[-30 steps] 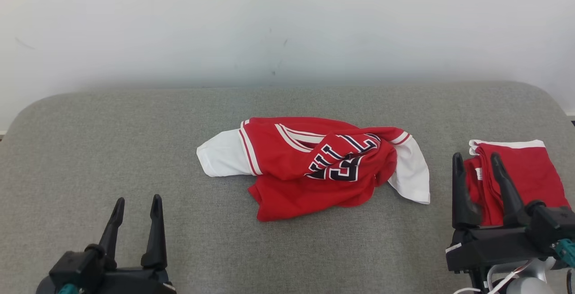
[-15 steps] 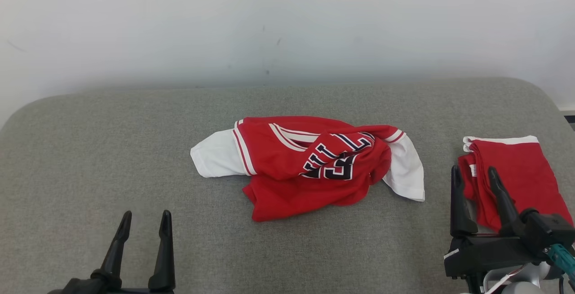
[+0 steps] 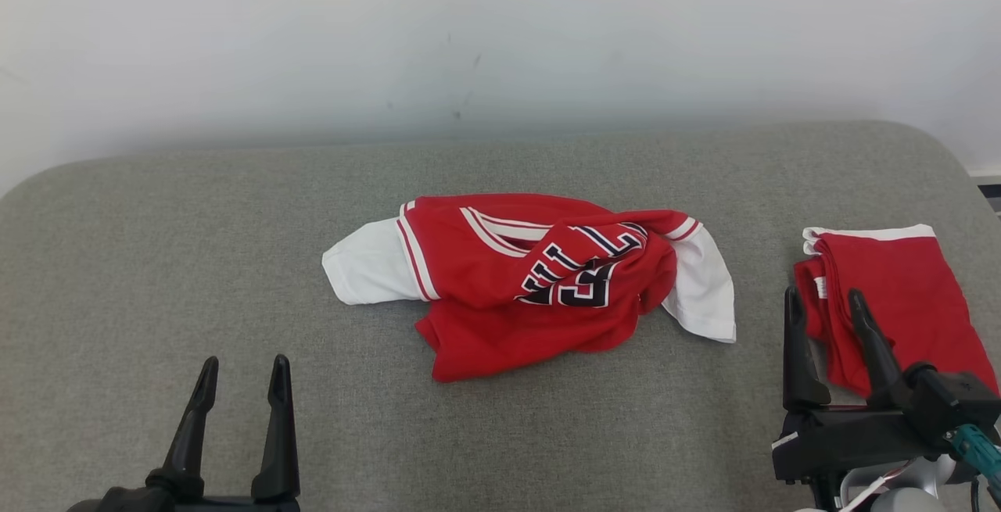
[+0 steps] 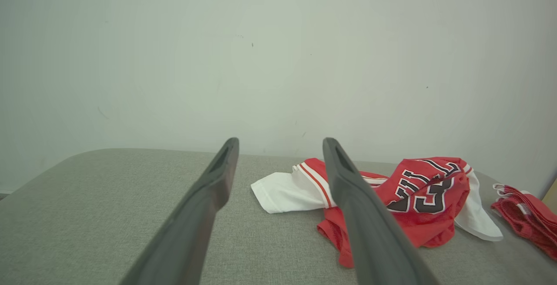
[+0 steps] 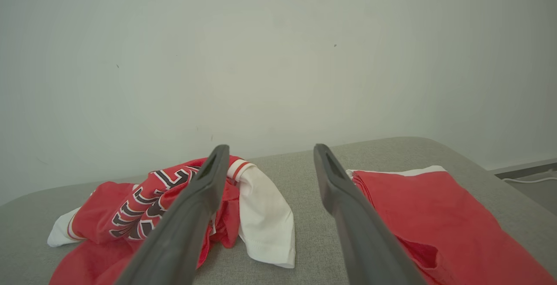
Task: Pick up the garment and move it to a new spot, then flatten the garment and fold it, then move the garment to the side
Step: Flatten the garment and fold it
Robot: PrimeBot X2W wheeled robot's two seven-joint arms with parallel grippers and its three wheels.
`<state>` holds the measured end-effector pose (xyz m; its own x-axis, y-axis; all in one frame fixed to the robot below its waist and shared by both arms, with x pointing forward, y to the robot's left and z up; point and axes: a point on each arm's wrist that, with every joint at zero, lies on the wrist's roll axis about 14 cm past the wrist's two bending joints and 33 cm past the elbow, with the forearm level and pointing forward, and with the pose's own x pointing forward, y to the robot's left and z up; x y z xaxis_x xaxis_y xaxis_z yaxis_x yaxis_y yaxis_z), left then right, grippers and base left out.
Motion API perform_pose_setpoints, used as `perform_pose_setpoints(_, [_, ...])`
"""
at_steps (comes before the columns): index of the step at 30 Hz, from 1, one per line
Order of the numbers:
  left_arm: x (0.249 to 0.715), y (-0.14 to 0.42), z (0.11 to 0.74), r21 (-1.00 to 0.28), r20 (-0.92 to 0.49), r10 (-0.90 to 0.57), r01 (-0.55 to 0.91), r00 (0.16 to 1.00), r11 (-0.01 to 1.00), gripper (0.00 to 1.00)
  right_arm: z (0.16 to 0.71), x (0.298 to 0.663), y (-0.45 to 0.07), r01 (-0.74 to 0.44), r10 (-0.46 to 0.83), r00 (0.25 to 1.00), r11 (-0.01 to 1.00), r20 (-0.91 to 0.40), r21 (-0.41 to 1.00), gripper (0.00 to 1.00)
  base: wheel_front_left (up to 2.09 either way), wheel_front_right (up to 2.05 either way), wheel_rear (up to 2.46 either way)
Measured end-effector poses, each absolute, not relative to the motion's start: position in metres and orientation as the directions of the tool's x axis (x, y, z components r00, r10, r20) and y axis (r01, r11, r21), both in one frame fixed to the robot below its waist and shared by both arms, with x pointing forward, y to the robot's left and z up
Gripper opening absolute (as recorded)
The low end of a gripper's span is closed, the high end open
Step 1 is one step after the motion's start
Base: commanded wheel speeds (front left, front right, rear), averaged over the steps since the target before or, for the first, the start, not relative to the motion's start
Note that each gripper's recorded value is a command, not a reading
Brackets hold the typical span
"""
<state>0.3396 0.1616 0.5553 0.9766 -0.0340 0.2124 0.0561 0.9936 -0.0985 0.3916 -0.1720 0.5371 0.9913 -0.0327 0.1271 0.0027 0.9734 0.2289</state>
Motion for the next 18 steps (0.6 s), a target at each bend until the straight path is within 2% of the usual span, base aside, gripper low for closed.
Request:
perform_pose_setpoints(11, [0.344, 0.162, 0.551, -0.074, 0.195, -0.050, 0.066, 0.980, 0.995, 1.00, 0.538, 0.396, -0.169, -0.015, -0.017, 0.990, 0.973, 0.140, 0.230, 1.00, 0.00, 0.00, 0.00])
perform_pose_setpoints(18, [0.372, 0.141, 0.555, 0.020, 0.177, -0.196, 0.196, 0.964, 0.980, 1.00, 0.539, 0.397, -0.175, -0.001, -0.032, 0.989, 0.974, 0.146, 0.226, 1.00, 0.00, 0.00, 0.00])
